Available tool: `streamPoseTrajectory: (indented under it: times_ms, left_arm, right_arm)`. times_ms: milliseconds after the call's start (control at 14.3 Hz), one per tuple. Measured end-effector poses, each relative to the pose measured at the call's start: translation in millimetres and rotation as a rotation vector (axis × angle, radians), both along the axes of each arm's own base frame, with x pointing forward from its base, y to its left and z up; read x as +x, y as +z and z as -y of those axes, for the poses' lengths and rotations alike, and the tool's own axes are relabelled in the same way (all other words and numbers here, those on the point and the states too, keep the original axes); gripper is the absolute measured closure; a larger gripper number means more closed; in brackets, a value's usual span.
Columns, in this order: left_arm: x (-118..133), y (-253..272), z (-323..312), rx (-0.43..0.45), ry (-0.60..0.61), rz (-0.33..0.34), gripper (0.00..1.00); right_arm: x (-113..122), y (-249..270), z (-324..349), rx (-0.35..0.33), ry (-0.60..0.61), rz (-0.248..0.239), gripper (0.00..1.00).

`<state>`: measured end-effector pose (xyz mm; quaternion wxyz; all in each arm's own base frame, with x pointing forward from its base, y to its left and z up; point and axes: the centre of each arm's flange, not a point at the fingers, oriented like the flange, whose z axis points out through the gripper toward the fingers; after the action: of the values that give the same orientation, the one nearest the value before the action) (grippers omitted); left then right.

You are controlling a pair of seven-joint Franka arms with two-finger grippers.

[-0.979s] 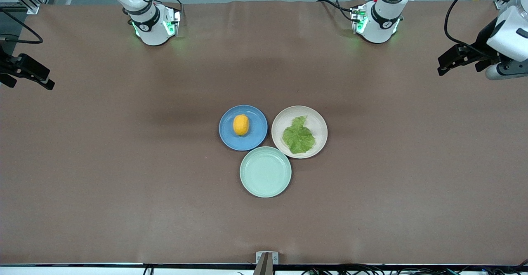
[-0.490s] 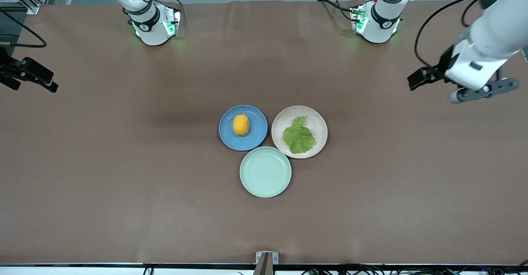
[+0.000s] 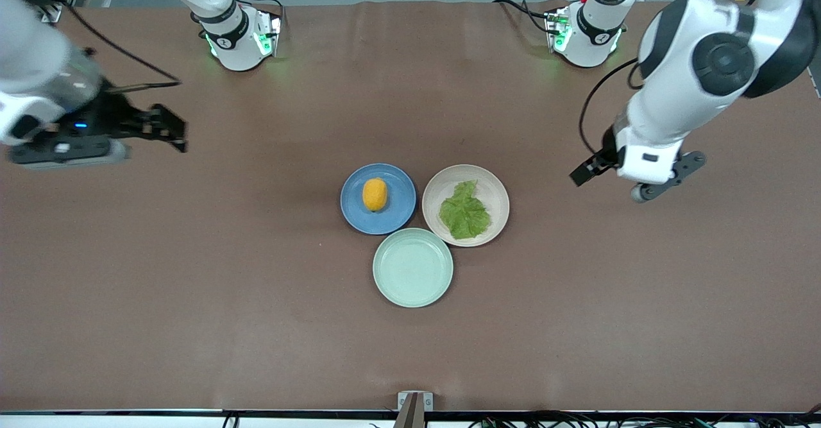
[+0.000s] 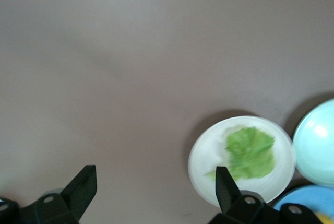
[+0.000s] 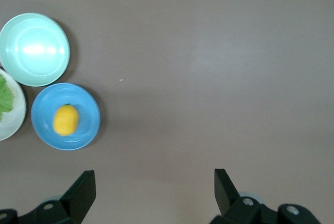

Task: Pick lemon and lettuce from plates
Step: 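Reach the right gripper to the lemon while the left gripper reaches the lettuce, then lower and close the right gripper on the lemon while the left gripper grasps lettuce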

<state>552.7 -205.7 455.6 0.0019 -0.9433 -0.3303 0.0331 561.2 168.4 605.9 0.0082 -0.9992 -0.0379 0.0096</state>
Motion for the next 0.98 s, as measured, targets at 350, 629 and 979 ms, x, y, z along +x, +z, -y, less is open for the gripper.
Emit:
streamPoseTrajectory:
  times_ms: [350, 629, 979]
  left_arm:
    - [5, -95, 76, -0.043, 0.339, -0.038, 0.0]
    - [5, -153, 110, -0.048, 0.564, -0.088, 0.1]
    - [11, -205, 140, 0.011, 0.753, -0.086, 0.19]
  right_arm:
    - [-17, -114, -145, -0.007, -0.045, -0.008, 0.0]
    - [-45, -225, -210, 0.009, -0.076, 0.018, 0.0]
    - [-56, -316, -245, -0.006, -0.095, 0.003, 0.0]
